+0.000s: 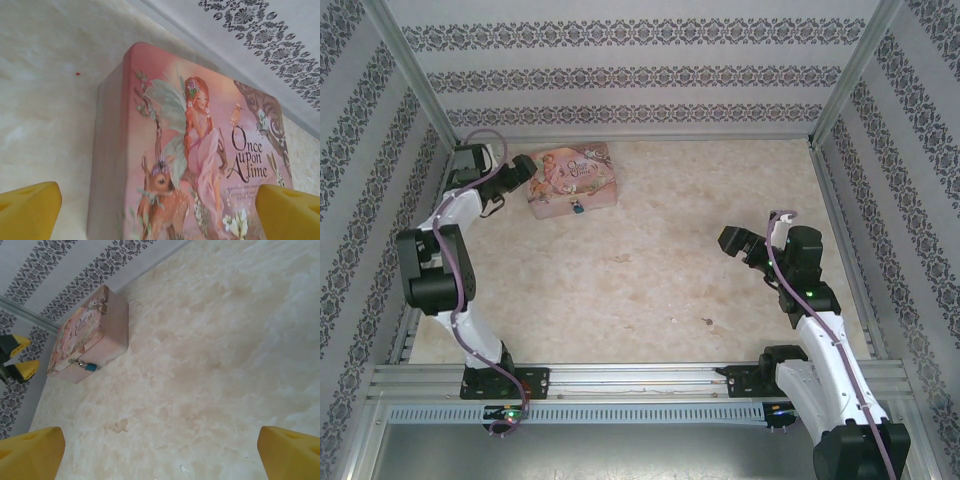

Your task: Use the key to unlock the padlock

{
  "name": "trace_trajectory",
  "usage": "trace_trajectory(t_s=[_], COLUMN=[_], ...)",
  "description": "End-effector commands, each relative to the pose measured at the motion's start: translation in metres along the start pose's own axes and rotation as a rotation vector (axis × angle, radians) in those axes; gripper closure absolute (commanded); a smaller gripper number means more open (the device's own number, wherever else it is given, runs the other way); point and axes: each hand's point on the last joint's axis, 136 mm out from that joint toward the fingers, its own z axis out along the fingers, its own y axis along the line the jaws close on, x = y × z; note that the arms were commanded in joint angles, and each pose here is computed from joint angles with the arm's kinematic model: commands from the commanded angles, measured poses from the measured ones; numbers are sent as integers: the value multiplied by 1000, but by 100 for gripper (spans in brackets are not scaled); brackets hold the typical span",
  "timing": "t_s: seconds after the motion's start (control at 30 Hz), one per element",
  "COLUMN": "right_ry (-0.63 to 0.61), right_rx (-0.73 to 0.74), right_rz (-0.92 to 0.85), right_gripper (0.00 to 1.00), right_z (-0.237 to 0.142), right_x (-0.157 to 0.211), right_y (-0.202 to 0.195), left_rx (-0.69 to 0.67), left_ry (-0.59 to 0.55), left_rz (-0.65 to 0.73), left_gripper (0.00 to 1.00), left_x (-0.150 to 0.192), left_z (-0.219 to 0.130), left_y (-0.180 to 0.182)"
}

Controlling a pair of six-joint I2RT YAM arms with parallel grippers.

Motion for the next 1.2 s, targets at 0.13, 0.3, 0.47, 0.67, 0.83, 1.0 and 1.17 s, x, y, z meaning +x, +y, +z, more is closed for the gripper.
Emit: trace_trajectory(t_s=[0.13, 0.3, 0.47, 0.67, 0.83, 1.0, 1.17], right_ry=[51, 64, 79, 98, 104, 109, 116], right_rx=[-25, -35, -35, -45, -51, -56, -71], right_rz=[-16, -26, -33, -42, -41, -44, -43], right_gripper=[2, 2, 2, 2, 2, 2, 2], right_z=[5, 9, 12, 15, 14, 13, 12], right_x=[5, 2, 3, 5, 7, 9, 9], right_y=[6, 9, 8, 9, 10, 10, 14], left_rx=[90, 84, 94, 71, 75, 125, 191], left_ry=[163, 218, 297, 377, 467, 549, 618], left_rz=[-43, -39, -19, 52, 141, 247, 350], left_gripper=[0, 4, 13, 20, 26, 29, 29], left_x=[9, 15, 30, 54, 79, 107, 136], left_z=[35, 49, 60, 68, 70, 72, 71], left_y=[0, 6, 6, 6, -1, -19, -42])
